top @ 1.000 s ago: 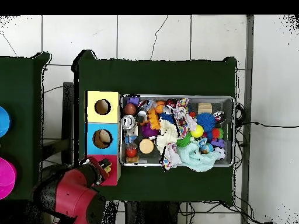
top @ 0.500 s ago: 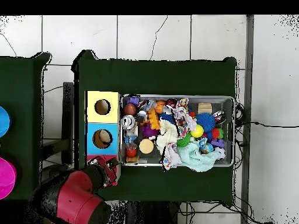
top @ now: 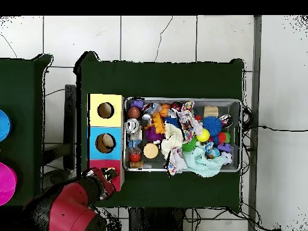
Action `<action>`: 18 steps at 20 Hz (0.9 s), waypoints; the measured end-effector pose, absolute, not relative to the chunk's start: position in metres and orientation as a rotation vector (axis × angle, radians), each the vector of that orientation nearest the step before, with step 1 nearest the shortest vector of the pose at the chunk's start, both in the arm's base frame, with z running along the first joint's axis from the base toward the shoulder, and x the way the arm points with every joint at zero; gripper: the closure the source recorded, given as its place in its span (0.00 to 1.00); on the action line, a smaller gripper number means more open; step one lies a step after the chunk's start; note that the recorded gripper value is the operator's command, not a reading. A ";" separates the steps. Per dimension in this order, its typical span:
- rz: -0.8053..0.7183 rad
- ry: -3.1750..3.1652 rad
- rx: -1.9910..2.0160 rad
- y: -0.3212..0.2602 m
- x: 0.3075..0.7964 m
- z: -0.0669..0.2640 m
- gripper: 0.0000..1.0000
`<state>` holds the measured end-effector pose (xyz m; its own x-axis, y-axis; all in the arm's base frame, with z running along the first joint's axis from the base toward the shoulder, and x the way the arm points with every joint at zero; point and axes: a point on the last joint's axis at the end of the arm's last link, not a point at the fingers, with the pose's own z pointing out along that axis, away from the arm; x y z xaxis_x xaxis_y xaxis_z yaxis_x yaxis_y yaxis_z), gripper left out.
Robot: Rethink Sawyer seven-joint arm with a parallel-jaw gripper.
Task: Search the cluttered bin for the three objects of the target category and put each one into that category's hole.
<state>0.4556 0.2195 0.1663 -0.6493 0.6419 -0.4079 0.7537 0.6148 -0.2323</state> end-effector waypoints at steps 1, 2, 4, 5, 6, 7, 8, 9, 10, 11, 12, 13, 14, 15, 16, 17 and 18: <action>-0.563 2.564 1.133 0.221 0.454 0.166 1.00; -0.565 2.570 1.132 0.223 0.452 0.166 1.00; -0.567 2.574 1.132 0.225 0.451 0.166 1.00; -0.567 2.575 1.131 0.225 0.451 0.166 1.00; -0.568 2.574 1.133 0.224 0.451 0.166 1.00; -0.569 2.574 1.136 0.223 0.451 0.165 1.00; -0.569 2.572 1.140 0.222 0.452 0.165 1.00; -0.570 2.570 1.148 0.219 0.453 0.165 1.00; -0.573 2.567 1.160 0.215 0.455 0.165 1.00; -0.576 2.562 1.181 0.209 0.458 0.164 1.00; -0.580 2.559 1.193 0.204 0.460 0.162 1.00; -0.584 2.557 1.202 0.201 0.462 0.161 1.00; -0.592 2.551 1.217 0.194 0.464 0.158 1.00; -0.606 2.542 1.232 0.185 0.468 0.153 1.00; -0.615 2.537 1.238 0.180 0.469 0.148 1.00; -0.621 2.535 1.239 0.178 0.470 0.145 1.00; -0.627 2.532 1.240 0.175 0.471 0.142 1.00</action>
<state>0.4706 0.1750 0.1421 -0.6052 0.6866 -0.4028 0.7952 0.5444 -0.2669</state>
